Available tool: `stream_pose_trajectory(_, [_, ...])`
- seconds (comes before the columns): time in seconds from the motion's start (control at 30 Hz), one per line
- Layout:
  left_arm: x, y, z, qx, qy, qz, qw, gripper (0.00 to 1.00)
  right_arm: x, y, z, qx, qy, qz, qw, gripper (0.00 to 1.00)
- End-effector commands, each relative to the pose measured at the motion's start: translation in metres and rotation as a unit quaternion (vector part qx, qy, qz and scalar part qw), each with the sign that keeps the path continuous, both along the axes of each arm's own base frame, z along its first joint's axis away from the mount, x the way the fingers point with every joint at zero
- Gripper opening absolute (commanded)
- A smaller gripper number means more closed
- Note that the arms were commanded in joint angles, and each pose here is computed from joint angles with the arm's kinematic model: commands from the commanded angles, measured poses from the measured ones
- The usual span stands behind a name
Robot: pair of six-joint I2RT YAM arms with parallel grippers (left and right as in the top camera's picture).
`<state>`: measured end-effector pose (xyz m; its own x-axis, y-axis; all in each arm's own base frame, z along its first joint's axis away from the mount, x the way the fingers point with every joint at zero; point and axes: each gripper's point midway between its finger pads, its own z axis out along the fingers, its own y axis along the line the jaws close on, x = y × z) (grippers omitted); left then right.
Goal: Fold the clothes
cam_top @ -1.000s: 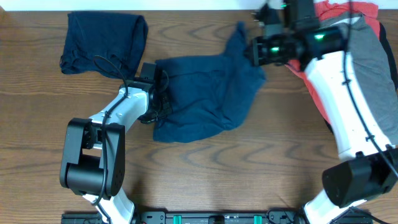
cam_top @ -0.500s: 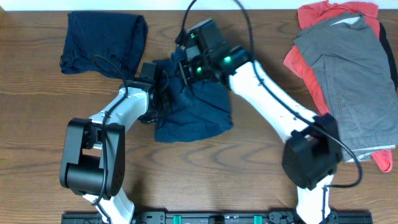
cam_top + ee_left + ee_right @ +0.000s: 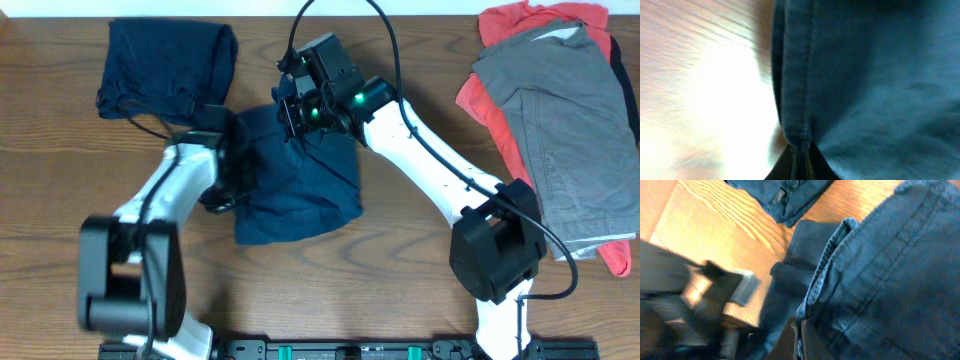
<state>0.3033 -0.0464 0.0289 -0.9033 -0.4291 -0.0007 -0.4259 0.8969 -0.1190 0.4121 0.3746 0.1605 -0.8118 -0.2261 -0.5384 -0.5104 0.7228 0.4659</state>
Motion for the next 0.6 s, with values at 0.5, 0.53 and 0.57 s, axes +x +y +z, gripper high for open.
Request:
stream_pose_trajectory(0.5, [0.012, 0.035, 0.079, 0.003, -0.125, 0.042, 0.991, 0.39, -0.018, 0.034, 0.033, 0.064, -0.016, 0.053, 0.996, 0.01])
stream_pose_trajectory(0.53, [0.013, 0.045, 0.084, 0.004, -0.132, 0.059, 0.989, 0.40, -0.022, 0.038, 0.033, 0.065, -0.016, 0.058, 0.996, 0.01])
stream_pose_trajectory(0.57, [0.014, 0.053, 0.087, 0.006, -0.138, 0.073, 0.988, 0.39, -0.026, 0.042, 0.033, 0.065, -0.018, 0.064, 0.996, 0.01])
